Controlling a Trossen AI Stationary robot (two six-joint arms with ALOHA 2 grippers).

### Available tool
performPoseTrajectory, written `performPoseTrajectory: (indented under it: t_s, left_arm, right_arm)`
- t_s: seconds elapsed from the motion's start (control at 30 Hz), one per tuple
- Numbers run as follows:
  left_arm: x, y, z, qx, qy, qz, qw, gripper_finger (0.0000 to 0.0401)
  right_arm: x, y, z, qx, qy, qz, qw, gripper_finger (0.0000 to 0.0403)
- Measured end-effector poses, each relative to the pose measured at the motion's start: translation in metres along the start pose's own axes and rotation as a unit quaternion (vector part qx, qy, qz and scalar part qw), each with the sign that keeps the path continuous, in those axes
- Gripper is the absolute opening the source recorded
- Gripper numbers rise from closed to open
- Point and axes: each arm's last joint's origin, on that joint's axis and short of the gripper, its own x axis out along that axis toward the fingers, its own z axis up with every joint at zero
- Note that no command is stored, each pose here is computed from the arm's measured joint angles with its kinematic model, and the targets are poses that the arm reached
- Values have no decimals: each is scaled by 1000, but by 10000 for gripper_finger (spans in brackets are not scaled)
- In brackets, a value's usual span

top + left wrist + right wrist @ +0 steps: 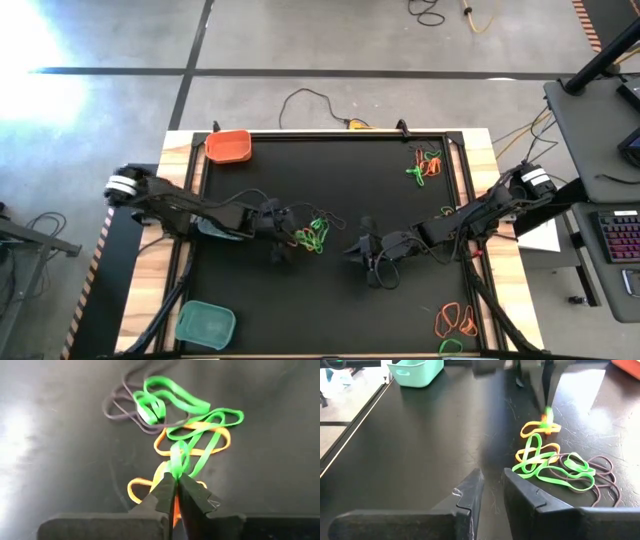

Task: Sort rubber bands into baskets
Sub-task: Put the green rubber band into the blue bin

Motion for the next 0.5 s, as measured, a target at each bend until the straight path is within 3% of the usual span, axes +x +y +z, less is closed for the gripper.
performPoseTrajectory:
  t_s: [0.27, 0.5]
  left_arm:
    - [-63, 19, 11, -29, -114, 32, 993, 1]
    - [-60, 19, 4, -75, -168, 7, 983, 0]
  right_arm:
    - [0, -1, 0, -11, -3, -5, 1000, 70]
    - [0, -1, 1, -10, -5, -5, 1000, 65]
